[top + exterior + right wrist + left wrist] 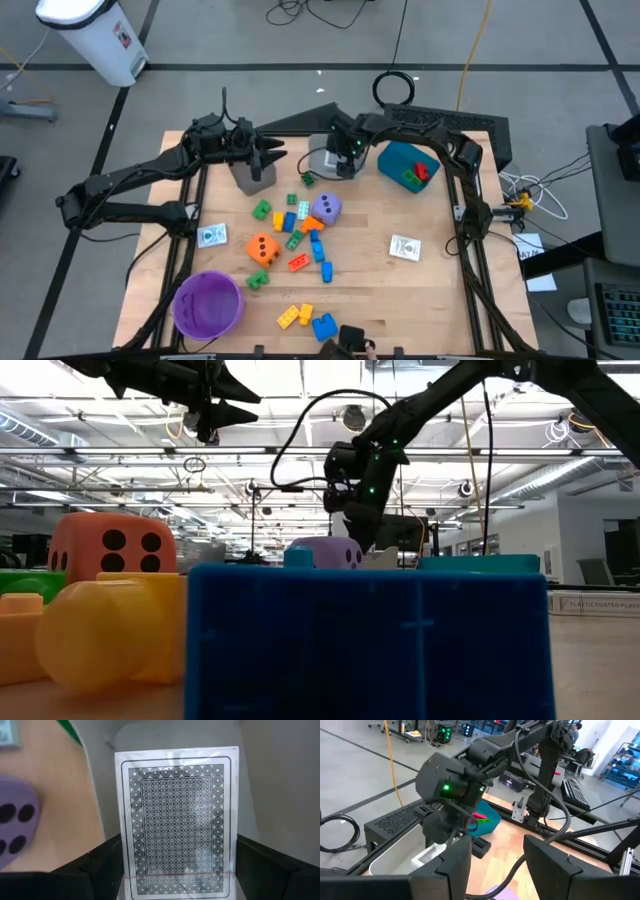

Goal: Pick & Place Toys
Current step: Put the black deck of cards into the gray bin, then put the green game piece into the blue bin

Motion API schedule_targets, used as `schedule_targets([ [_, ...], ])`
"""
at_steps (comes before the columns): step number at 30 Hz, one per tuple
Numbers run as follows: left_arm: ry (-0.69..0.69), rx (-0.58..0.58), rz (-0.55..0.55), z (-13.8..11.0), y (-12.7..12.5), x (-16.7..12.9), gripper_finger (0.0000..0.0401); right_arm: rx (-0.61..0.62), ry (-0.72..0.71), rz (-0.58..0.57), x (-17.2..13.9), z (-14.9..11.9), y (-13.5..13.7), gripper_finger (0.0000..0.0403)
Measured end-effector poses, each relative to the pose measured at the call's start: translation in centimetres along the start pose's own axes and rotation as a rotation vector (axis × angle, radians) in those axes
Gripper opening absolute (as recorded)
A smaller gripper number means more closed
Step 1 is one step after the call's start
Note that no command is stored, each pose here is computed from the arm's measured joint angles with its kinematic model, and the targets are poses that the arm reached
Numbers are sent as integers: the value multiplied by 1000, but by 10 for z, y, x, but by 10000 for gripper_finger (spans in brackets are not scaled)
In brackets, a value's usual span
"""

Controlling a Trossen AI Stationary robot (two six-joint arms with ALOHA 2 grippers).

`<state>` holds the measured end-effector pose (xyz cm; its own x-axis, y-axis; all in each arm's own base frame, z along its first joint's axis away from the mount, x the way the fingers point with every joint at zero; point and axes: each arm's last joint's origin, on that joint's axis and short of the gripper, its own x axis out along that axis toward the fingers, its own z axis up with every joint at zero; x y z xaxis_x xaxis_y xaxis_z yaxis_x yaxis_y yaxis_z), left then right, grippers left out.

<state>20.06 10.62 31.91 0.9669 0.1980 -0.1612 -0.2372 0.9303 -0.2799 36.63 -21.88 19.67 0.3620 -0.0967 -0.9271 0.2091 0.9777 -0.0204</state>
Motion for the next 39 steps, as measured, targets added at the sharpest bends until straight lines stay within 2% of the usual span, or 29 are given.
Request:
schedule_targets([
  [4, 0, 2, 0, 0, 0, 0, 189, 8, -9, -61, 5, 0, 1, 310],
  [9, 0, -4, 0, 0, 0, 0, 189, 6, -21, -114, 3, 2, 1, 375],
  [11, 1, -11, 0, 0, 0, 0, 189, 6, -38, -117, -4, 4, 1, 389],
  [16, 14, -16, 4, -1, 0, 0, 189, -14, -154, -143, -51, 11, 10, 389],
  [22, 48, -14, -3, -5, 1, 0, 189, -73, -325, -132, -110, 17, 38, 390],
  [27, 197, -78, -60, -16, -5, -14, 189, -77, -410, -113, -141, 18, 63, 390],
  [30, 368, -165, -44, -33, -9, -19, 189, -38, -439, -96, -150, 18, 73, 391],
  [34, 588, -297, 17, -54, -16, -26, 189, 22, -460, -75, -148, 19, 79, 390],
  [39, 758, -355, 181, -72, -26, -35, 189, 76, -446, -47, -122, 12, 84, 391],
])
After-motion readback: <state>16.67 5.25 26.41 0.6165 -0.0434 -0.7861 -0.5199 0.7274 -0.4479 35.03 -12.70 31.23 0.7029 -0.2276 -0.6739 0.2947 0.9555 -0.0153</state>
